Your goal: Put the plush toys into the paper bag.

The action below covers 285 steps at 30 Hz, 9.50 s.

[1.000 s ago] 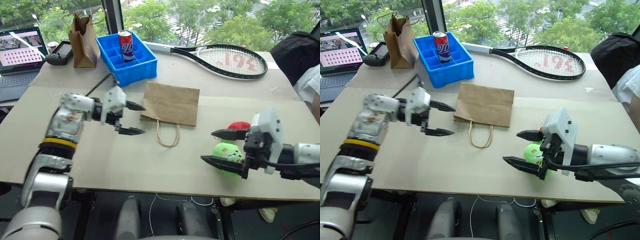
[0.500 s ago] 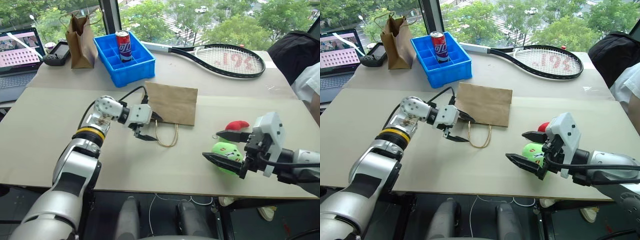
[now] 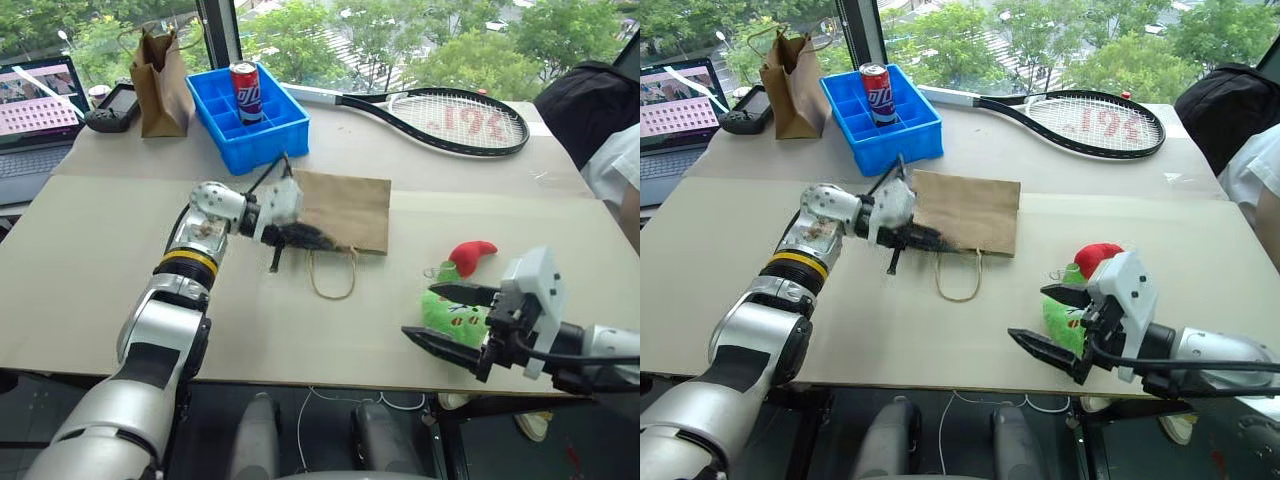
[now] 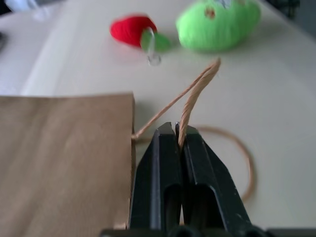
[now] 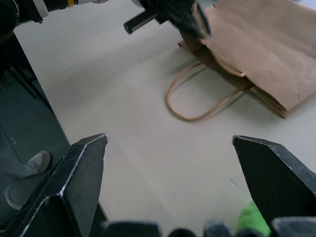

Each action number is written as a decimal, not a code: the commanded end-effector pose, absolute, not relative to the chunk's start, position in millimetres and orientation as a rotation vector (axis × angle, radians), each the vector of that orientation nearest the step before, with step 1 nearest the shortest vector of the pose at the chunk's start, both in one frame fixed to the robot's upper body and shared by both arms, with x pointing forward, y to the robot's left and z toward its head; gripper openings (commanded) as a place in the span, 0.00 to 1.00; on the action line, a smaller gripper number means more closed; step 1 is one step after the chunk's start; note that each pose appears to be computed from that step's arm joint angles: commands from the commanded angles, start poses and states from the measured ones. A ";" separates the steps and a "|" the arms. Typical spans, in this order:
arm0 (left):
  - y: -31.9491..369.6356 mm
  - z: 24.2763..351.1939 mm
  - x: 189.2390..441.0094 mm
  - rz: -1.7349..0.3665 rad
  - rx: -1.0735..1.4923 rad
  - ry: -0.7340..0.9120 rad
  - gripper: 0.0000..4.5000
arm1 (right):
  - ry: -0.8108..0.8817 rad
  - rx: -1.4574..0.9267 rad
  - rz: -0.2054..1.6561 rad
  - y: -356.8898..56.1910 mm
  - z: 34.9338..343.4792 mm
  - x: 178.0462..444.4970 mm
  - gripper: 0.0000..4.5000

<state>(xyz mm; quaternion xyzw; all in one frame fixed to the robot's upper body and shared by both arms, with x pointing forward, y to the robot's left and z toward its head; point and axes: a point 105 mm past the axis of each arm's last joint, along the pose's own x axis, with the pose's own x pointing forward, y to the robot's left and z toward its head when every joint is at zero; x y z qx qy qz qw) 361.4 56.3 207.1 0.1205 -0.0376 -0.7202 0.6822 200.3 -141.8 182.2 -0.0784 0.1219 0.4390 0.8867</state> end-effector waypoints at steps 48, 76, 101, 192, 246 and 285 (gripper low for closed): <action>60.4 355.2 334.0 -1.404 -0.006 -0.086 0.00 | 0.274 -0.329 0.727 -70.8 85.5 311.9 0.01; 56.6 316.5 334.9 -1.419 -0.140 -0.039 0.00 | 0.007 -0.167 0.751 -138.7 238.9 281.1 0.85; 11.3 288.8 299.9 -1.476 -0.351 0.134 0.00 | 0.621 -0.209 0.336 -262.3 122.3 216.0 0.51; 15.7 255.8 307.1 -1.372 -0.391 0.185 0.00 | 0.199 -0.230 0.648 -201.2 192.9 280.4 0.01; 11.0 260.5 294.0 -1.433 -0.402 0.181 0.00 | 0.085 0.016 0.746 -146.2 142.4 267.3 0.99; 83.7 282.3 376.0 -1.142 -0.131 0.013 0.00 | -0.339 -0.579 0.822 -116.2 284.9 289.6 0.00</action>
